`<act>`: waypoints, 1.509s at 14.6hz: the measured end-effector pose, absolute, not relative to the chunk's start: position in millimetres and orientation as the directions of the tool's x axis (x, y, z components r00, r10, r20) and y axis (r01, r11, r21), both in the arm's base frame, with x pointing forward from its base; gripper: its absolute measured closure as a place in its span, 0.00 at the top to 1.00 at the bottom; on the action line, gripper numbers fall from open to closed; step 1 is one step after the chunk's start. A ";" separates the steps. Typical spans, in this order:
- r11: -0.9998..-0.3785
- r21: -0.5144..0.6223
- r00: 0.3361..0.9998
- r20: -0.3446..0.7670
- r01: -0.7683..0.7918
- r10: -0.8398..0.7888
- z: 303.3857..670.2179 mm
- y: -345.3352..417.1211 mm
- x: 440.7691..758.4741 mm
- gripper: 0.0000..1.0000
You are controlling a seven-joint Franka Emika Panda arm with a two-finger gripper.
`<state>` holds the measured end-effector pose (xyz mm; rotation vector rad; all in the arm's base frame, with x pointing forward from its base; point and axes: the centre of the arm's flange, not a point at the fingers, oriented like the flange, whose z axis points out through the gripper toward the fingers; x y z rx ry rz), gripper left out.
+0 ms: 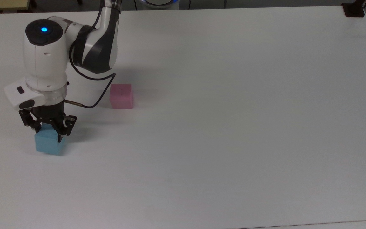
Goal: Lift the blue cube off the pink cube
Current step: 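Carry the blue cube sideways away from the pink cube and lower it, then open the gripper to release the blue cube and raise away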
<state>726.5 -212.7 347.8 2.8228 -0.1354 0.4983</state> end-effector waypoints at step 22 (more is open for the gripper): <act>-0.953 0.178 0.953 0.224 -0.245 -0.204 516.4 -134.9 671.7 1.00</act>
